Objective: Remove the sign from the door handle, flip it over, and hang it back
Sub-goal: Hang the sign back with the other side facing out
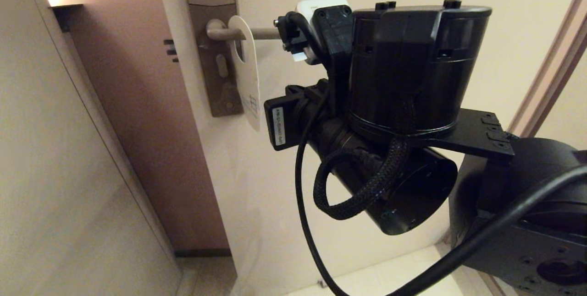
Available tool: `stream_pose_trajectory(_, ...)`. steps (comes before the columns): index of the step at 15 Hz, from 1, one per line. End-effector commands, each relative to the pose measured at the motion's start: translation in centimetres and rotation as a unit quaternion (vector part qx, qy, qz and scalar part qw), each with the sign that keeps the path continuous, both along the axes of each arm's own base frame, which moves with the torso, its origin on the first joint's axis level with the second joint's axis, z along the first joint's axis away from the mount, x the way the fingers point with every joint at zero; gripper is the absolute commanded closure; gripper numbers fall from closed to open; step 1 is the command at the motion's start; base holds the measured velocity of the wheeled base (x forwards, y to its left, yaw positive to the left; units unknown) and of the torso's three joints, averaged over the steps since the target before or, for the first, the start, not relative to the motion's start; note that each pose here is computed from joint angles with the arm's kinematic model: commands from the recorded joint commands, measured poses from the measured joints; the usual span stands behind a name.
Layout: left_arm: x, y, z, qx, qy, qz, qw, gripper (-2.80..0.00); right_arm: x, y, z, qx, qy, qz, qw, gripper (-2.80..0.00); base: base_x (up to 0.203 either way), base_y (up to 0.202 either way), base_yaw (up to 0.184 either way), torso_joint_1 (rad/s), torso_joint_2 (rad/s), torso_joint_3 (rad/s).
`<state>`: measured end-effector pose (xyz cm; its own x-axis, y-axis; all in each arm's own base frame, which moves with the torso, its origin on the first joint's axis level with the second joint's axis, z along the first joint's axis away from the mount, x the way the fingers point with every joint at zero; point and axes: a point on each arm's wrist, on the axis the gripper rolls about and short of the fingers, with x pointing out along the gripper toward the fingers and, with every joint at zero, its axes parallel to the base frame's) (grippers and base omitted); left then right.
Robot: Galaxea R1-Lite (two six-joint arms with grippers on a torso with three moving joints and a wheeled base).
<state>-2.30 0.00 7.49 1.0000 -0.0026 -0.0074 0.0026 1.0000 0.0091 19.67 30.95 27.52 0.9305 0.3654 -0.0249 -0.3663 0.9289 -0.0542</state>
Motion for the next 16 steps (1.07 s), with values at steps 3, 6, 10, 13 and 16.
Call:
stream_pose_trajectory(3, 0.0, 0.0, 0.0, 0.0, 0.001, 0.0, 1.0, 0.0, 0.4, 0.7, -0.6, -0.005, 0.002, -0.001, 1.0, 0.0, 0.0, 0.0, 0.0, 0.0, 0.0, 0.0)
stream_pose_trajectory(6, 0.0, 0.0, 0.0, 0.0, 0.001, 0.0, 1.0, 0.0, 1.0, 1.7, -0.8, -0.002, 0.001, -0.001, 1.0, 0.0, 0.0, 0.0, 0.0, 0.0, 0.0, 0.0)
stream_pose_trajectory(10, 0.0, 0.0, 0.0, 0.0, 0.001, 0.0, 1.0, 0.0, 1.8, 3.1, -1.6, 0.003, -0.004, -0.001, 1.0, 0.0, 0.0, 0.0, 0.0, 0.0, 0.0, 0.0)
stream_pose_trajectory(13, 0.0, 0.0, 0.0, 0.0, 0.001, 0.0, 1.0, 0.0, 2.4, 4.1, -2.4, 0.011, -0.01, -0.001, 1.0, 0.0, 0.0, 0.0, 0.0, 0.0, 0.0, 0.0)
stream_pose_trajectory(16, 0.0, 0.0, 0.0, 0.0, 0.001, 0.0, 1.0, 0.0, 2.9, 5.0, -2.9, 0.02, -0.016, 0.0, 1.0, 0.0, 0.0, 0.0, 0.0, 0.0, 0.0, 0.0)
